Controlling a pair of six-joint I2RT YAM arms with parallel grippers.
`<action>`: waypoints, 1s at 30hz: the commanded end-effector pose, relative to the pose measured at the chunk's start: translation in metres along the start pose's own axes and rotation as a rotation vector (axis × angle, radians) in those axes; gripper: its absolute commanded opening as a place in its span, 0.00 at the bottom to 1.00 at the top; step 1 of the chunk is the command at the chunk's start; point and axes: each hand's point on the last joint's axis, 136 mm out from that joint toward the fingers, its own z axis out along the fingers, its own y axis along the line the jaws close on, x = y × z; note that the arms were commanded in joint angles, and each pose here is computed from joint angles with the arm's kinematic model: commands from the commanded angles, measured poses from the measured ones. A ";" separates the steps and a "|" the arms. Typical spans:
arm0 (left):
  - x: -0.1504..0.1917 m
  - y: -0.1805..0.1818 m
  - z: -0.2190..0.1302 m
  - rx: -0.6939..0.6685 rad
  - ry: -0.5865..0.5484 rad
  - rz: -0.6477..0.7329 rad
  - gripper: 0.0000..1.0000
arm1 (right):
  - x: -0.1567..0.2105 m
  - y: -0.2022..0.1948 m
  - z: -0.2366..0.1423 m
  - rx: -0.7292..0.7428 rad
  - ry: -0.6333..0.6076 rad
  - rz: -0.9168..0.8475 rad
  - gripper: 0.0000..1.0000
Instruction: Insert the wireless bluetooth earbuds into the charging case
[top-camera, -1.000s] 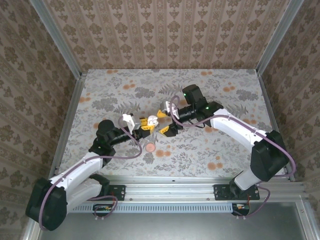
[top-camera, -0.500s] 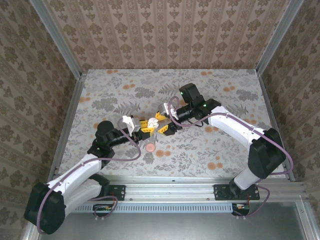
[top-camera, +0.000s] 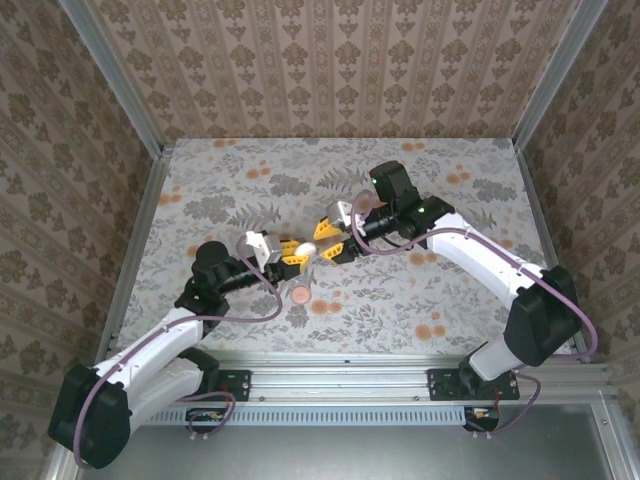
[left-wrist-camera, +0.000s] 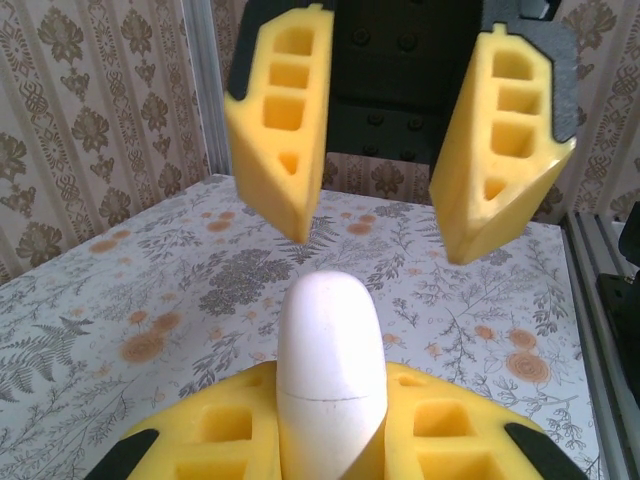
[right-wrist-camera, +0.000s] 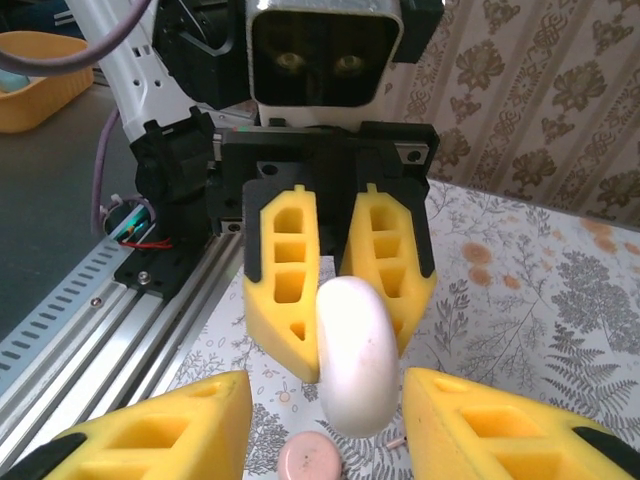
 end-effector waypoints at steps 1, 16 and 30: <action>-0.022 0.000 0.000 0.011 -0.041 0.056 0.06 | -0.005 0.001 0.005 -0.046 -0.009 -0.017 0.45; -0.021 -0.002 -0.001 0.020 -0.036 0.052 0.06 | 0.000 0.004 0.018 -0.114 -0.036 -0.026 0.19; -0.004 0.014 -0.003 -0.089 0.017 0.028 0.61 | 0.024 -0.010 0.002 -0.040 0.058 0.093 0.10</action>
